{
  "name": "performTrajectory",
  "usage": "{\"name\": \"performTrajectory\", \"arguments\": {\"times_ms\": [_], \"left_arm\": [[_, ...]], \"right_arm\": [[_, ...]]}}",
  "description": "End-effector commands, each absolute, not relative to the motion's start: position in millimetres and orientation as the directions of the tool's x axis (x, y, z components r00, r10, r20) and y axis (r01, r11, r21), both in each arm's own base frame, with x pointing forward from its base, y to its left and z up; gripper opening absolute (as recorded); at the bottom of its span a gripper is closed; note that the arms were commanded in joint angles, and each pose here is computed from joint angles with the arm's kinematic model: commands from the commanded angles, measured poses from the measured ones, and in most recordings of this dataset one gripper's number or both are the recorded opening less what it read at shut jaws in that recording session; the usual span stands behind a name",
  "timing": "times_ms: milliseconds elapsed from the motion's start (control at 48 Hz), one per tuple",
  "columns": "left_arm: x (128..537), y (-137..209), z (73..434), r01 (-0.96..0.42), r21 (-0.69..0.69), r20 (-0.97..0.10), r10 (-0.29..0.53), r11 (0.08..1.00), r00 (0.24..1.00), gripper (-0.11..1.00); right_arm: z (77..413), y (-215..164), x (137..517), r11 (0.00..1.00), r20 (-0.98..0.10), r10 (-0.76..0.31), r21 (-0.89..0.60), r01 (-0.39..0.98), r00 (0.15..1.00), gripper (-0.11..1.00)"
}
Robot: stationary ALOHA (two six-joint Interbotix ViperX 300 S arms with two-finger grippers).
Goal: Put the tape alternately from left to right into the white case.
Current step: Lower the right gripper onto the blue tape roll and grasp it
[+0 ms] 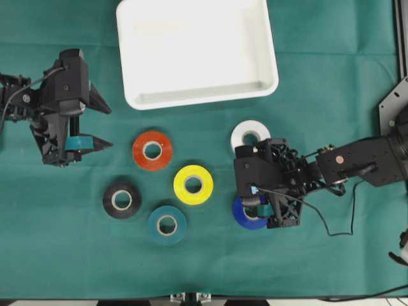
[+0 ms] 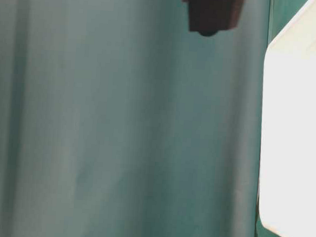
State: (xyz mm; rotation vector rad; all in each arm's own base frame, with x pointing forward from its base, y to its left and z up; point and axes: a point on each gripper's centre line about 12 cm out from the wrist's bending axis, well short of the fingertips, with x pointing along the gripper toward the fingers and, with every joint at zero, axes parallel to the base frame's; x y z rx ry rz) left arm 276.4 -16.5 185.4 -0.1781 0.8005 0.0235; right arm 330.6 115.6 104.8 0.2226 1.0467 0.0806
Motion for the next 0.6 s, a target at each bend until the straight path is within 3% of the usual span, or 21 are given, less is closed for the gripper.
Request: {"name": "performTrajectory", "arguments": {"times_ms": [0,417,500,583], "left_arm": [[279.9,-18.0,192.7,-0.08,-0.154,-0.697,-0.051,0.985,0.715,0.44],[280.0,-18.0,192.3,-0.081,-0.155,-0.698,-0.051,0.985,0.714,0.44],[280.0,-18.0,192.3,-0.081,-0.154,-0.698,-0.051,0.985,0.714,0.44],[280.0,-18.0,192.3,-0.081,-0.154,-0.698,-0.051,0.985,0.714,0.44]], "right_arm": [[111.0,119.3,336.3,0.973,-0.836,0.181,0.228,0.029,0.519,0.82],[113.7,120.0,339.9,0.972,-0.831,0.182,0.232,0.028,0.526,0.79],[115.4,120.6,341.7,0.972,-0.827,0.184,0.233,0.026,0.531,0.68],[115.9,120.8,342.1,0.972,-0.826,0.185,0.233,0.024,0.532,0.45]]}}
